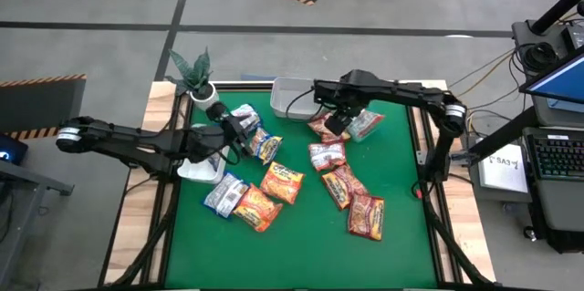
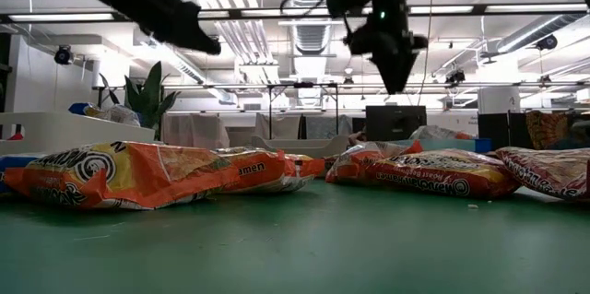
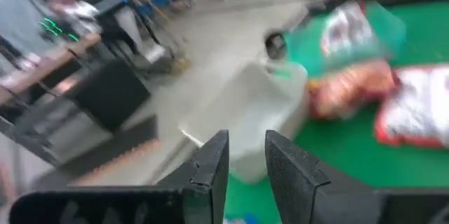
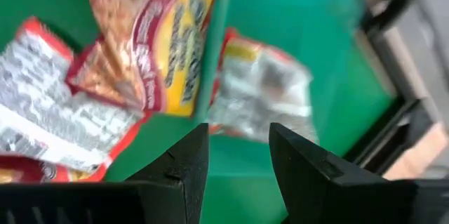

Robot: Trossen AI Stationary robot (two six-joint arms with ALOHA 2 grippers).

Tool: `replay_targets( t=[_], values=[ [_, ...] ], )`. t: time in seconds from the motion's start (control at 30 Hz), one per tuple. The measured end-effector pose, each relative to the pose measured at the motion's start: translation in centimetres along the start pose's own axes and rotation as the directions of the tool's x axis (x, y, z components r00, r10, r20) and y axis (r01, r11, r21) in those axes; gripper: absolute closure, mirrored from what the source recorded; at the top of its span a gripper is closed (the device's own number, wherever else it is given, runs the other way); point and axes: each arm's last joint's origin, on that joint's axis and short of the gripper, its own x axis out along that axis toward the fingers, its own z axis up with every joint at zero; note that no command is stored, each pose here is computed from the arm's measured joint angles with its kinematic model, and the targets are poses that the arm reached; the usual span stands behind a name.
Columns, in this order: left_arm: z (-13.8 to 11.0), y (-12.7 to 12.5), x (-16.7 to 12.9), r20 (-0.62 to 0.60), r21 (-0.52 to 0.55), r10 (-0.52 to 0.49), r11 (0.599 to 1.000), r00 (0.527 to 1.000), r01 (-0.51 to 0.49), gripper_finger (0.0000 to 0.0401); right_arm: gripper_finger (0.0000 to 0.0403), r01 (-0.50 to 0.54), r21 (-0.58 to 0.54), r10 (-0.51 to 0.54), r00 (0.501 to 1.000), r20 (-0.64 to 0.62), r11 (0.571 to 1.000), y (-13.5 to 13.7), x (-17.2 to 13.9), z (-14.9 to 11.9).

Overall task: Sort Maruchan noodles
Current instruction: Put the red noodle pack into the gray bin

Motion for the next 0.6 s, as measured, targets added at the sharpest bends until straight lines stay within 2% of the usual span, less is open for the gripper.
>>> replay_targets(
  t=[0.1, 0.2, 0.3, 0.43, 0.6],
  values=[
    [-0.6, -0.5, 0.0, -0.044, -0.037, -0.151, 0.988, 0.988, 0.15, 0.0324, 0.0264, 0.036, 0.001, -0.036, 0.992, 0.118, 0.999, -0.2, -2.0, -0.9],
    [-0.8, -1.0, -0.2, -0.055, -0.087, -0.336, 0.94, 0.94, 0.331, 0.0324, 0.0264, 0.034, 0.007, -0.035, 0.97, 0.243, 0.999, 0.1, -3.8, -1.9],
    [-0.9, -1.4, -0.3, -0.061, -0.118, -0.452, 0.889, 0.89, 0.443, 0.0322, 0.0264, -0.001, -0.005, 0.002, 0.928, 0.372, 1.0, 0.6, -4.9, -3.2],
    [-1.1, -1.4, -0.4, -0.072, -0.176, -0.471, 0.874, 0.879, 0.454, 0.0299, 0.0264, -0.081, -0.046, 0.094, 0.85, 0.518, 0.996, 1.5, -4.9, -5.1],
    [-1.4, -1.6, -0.2, -0.1, -0.212, -0.465, 0.874, 0.88, 0.438, 0.0242, 0.0264, -0.196, -0.062, 0.186, 0.718, 0.67, 0.979, 2.4, -3.2, -7.0]
  ],
)
